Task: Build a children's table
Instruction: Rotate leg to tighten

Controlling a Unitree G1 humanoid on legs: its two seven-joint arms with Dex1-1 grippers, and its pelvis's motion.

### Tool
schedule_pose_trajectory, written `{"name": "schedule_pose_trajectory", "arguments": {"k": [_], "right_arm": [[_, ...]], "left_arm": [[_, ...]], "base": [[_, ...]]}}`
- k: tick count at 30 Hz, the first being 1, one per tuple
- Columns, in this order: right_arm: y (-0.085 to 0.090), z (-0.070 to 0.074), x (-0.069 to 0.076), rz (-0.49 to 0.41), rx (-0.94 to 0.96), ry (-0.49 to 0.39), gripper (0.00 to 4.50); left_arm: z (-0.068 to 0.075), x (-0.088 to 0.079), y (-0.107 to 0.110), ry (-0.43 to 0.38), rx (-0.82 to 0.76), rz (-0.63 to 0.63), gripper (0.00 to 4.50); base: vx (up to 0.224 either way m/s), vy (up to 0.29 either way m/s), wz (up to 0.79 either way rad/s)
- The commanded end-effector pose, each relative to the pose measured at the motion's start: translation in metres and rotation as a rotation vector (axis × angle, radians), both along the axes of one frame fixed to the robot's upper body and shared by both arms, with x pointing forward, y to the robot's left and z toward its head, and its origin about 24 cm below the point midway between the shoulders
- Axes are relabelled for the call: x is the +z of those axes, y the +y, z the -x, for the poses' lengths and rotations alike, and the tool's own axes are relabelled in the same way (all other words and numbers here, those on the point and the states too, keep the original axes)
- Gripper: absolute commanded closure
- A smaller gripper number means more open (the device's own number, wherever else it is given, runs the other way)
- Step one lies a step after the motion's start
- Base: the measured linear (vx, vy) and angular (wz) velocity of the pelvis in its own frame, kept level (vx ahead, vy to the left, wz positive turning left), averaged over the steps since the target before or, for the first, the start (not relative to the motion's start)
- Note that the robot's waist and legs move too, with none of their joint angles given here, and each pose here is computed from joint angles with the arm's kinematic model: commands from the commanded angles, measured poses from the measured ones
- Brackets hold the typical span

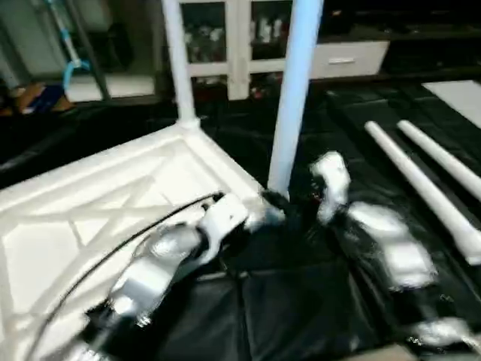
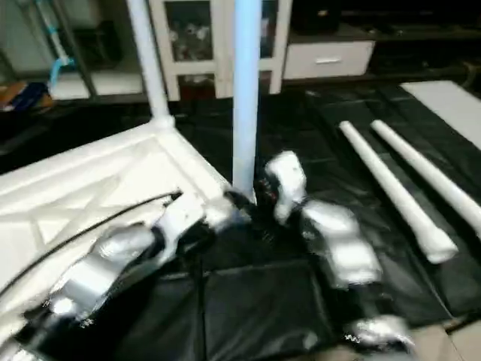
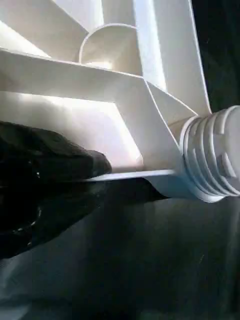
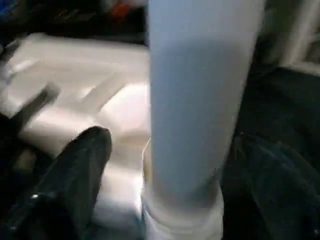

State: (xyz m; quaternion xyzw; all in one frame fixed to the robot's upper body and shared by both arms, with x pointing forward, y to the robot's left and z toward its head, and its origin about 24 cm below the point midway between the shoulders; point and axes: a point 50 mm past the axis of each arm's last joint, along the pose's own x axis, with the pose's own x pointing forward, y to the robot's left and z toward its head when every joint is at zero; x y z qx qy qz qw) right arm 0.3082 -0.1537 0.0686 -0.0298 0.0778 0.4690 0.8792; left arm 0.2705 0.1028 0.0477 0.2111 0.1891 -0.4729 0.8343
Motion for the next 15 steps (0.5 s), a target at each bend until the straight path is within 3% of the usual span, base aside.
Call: {"name": "schedule_pose_trajectory", "arguments": {"k": [1,5,14,15], "right_arm": [[0.001,0.005,0.002,0.029,0.085,-0.003,0.05],[-0.010,0.013,-0.009,0.094,0.158,0.074,0.05],[-0.011,0.016,-0.020,0.087,0.187,0.127,0.05],[-0.011,0.015,-0.020,0.085,0.187,0.129,0.34]], "left_arm": [[0.015,-0.011,-0.002,0.085,-0.087,-0.004,4.50],[0.026,-0.008,0.000,0.110,-0.163,0.013,4.50],[0.031,-0.004,-0.003,0.116,-0.195,0.031,4.50],[0.031,-0.004,-0.003,0.116,-0.195,0.031,4.50]], "base": [[0.058,-0.016,0.02],[0.000,0.000,0.00],[0.000,0.000,0.00],[0.000,0.000,0.00]]}}
